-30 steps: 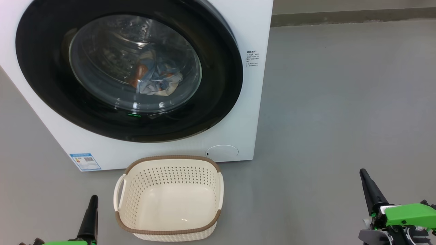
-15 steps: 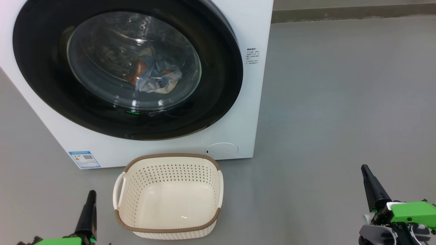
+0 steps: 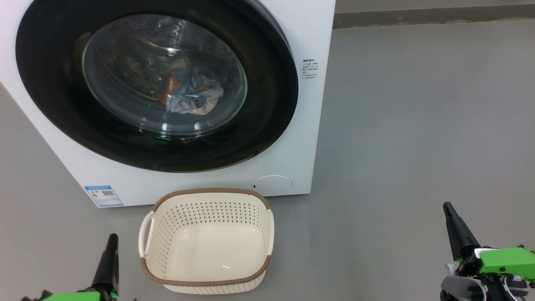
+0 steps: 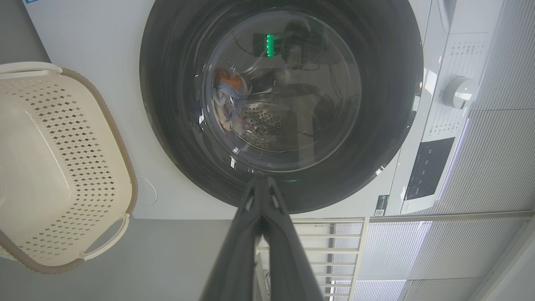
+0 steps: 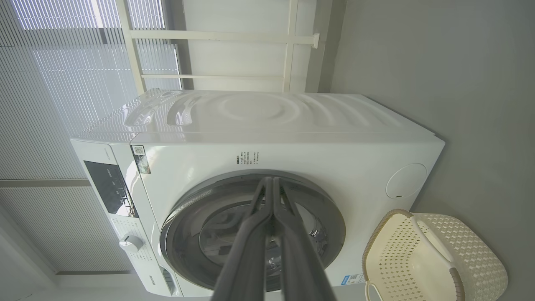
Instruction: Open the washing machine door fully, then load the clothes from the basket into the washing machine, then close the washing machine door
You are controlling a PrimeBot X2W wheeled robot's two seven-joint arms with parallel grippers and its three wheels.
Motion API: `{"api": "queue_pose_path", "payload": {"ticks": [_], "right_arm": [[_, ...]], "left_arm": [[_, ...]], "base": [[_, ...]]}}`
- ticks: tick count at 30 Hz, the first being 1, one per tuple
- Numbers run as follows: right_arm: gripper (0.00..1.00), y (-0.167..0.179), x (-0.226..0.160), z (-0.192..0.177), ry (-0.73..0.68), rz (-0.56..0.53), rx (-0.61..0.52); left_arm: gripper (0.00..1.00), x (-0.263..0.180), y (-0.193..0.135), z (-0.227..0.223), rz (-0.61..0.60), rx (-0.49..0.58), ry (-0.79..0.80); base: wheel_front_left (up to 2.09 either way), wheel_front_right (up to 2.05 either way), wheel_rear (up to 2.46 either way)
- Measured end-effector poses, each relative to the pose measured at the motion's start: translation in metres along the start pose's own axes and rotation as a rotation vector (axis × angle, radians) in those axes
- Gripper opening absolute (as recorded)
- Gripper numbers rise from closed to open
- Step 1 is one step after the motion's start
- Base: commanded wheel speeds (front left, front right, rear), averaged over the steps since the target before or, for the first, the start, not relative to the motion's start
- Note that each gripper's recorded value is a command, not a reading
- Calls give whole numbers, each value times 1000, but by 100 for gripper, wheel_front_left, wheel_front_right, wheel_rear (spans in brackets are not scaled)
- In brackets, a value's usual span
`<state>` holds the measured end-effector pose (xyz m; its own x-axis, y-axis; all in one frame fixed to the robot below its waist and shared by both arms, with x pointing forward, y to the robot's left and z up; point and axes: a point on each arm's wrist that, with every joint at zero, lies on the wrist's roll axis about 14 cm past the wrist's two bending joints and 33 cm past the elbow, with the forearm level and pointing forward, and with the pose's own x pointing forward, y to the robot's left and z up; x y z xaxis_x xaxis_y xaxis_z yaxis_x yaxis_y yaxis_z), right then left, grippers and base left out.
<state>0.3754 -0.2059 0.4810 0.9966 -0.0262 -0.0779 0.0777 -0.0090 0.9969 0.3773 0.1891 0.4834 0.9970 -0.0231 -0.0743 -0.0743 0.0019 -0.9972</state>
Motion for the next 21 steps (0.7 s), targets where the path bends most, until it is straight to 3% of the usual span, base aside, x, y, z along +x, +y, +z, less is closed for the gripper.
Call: {"api": "queue_pose_path", "payload": {"ticks": [21], "right_arm": [[0, 0, 0, 0, 0, 0, 0]], "left_arm": [[0, 0, 0, 0, 0, 0, 0]], "base": [[0, 0, 0]]}}
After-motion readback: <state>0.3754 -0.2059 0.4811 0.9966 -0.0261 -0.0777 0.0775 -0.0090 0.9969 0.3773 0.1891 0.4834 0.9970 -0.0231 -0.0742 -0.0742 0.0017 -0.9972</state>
